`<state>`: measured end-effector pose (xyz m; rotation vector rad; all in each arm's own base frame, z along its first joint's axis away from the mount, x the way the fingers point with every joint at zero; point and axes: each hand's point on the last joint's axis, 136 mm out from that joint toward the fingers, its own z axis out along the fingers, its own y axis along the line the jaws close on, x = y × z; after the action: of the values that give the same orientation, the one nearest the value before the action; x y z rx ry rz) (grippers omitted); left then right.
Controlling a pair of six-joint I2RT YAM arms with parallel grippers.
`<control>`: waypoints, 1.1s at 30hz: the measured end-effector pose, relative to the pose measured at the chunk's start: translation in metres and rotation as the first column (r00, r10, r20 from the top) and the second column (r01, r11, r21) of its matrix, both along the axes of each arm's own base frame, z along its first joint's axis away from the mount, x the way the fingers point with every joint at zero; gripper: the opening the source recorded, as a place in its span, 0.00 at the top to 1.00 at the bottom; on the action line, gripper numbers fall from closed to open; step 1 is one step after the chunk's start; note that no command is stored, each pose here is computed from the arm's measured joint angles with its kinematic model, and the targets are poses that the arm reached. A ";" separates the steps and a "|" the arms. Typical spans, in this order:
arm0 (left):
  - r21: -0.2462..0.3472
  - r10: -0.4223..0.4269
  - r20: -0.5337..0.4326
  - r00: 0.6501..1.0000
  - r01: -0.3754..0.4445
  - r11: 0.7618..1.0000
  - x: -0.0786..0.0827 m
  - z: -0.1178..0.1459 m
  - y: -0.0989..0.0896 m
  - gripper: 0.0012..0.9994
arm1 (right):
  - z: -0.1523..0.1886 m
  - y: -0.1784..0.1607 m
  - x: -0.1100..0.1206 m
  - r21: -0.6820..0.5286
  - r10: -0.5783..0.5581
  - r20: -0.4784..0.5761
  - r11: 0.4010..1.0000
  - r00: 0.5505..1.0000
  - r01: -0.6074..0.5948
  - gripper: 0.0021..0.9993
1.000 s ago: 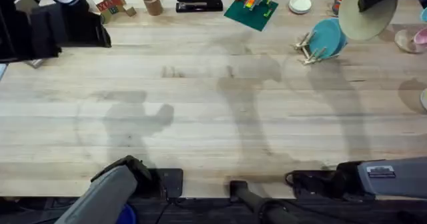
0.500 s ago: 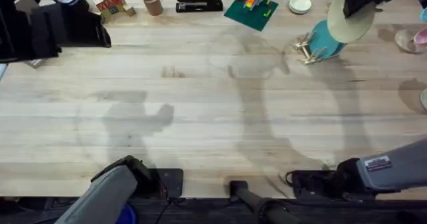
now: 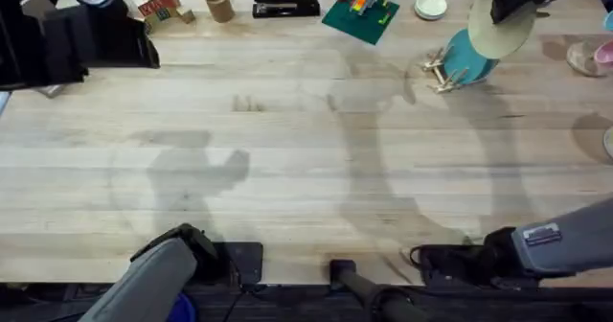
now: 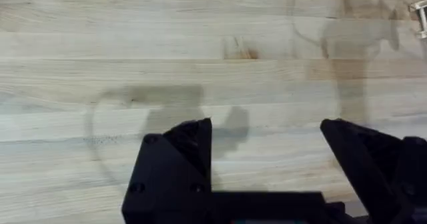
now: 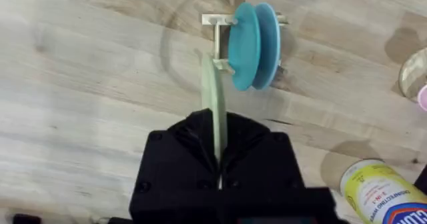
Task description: Pick up the plates from the table one by one and place each into a slot on the dish rack.
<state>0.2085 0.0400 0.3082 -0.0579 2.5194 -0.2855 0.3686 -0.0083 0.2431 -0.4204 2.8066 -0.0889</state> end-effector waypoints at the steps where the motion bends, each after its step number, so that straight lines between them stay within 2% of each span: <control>1: 0.000 0.000 0.000 1.000 0.000 1.000 0.000 0.000 0.000 0.00 | 0.000 0.000 0.000 -0.001 0.000 0.001 1.000 1.000 0.000 0.97; 33: 0.000 0.000 0.000 1.000 0.000 1.000 0.000 0.000 0.000 0.00 | 0.004 -0.004 0.012 -0.023 -0.004 0.050 1.000 0.999 0.006 0.97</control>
<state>0.2085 0.0401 0.3082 -0.0582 2.5192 -0.2852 0.3803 -0.0124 0.2471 -0.4109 2.7600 -0.1315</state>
